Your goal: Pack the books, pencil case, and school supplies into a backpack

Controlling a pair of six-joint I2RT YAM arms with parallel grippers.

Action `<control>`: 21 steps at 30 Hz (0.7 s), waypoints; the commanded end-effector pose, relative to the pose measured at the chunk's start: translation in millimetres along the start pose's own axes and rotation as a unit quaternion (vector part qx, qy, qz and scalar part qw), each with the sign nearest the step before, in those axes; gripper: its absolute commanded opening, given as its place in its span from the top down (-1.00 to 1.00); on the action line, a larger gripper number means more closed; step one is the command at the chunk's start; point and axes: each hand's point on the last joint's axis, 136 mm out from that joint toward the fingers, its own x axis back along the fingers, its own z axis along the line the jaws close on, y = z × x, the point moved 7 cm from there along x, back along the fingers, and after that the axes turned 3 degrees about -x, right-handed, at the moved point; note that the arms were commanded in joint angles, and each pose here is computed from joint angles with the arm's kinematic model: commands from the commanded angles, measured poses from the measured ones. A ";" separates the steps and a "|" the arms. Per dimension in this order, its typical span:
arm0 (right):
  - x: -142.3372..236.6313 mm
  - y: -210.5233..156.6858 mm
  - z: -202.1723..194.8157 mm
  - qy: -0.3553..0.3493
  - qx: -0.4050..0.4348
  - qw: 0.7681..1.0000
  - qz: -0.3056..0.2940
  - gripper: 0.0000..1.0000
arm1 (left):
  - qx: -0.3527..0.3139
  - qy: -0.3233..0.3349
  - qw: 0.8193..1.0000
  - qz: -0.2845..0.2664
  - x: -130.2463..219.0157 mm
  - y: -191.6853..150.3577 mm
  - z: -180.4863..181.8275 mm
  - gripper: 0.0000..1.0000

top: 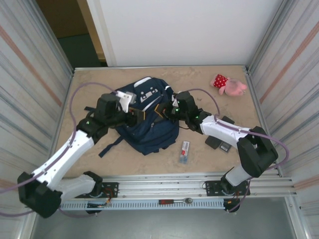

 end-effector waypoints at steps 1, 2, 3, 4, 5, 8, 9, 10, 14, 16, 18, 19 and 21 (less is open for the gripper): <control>-0.9 8.4 25.9 0.055 0.011 0.997 -0.048 1.00 | 0.140 0.057 0.987 0.060 -3.8 -49.4 6.9 0.19; -2.0 6.9 26.1 0.055 0.012 0.997 -0.046 1.00 | 0.150 0.057 0.985 0.065 -5.4 -56.2 4.0 0.18; -2.8 5.5 26.2 0.054 0.014 0.997 -0.043 1.00 | 0.160 0.058 0.983 0.069 -8.3 -62.4 1.9 0.18; -3.2 4.2 26.9 0.055 0.015 0.998 -0.041 1.00 | 0.164 0.056 0.982 0.076 -12.1 -67.7 -1.2 0.17; -3.4 3.7 27.7 0.056 0.016 0.997 -0.040 1.00 | 0.168 0.057 0.981 0.081 -15.4 -71.3 -2.3 0.17; -5.2 0.5 29.7 0.056 0.023 0.998 -0.035 1.00 | 0.175 0.062 0.978 0.094 -27.6 -77.4 -1.3 0.15; -6.1 -0.2 30.8 0.055 0.025 0.998 -0.031 1.00 | 0.175 0.064 0.978 0.095 -31.8 -77.6 -0.3 0.14; -6.9 -1.3 32.2 0.055 0.027 0.998 -0.028 1.00 | 0.174 0.064 0.978 0.094 -35.3 -77.6 0.6 0.14; -11.0 -6.3 38.5 0.058 0.036 0.998 -0.014 1.00 | 0.156 0.070 0.982 0.080 -49.2 -70.4 3.6 0.14; -13.7 -8.0 40.1 0.060 0.038 0.997 -0.008 1.00 | 0.144 0.070 0.984 0.076 -56.0 -65.3 4.0 0.15; -16.3 -9.7 41.6 0.062 0.039 0.997 -0.004 1.00 | 0.137 0.068 0.985 0.076 -63.4 -60.0 4.1 0.19; -17.3 -10.7 42.2 0.063 0.039 0.997 -0.001 1.00 | 0.135 0.067 0.986 0.077 -66.1 -58.0 3.9 0.22; -18.2 -11.8 42.2 0.062 0.039 0.997 0.001 1.00 | 0.130 0.065 0.986 0.081 -70.8 -54.0 3.1 0.30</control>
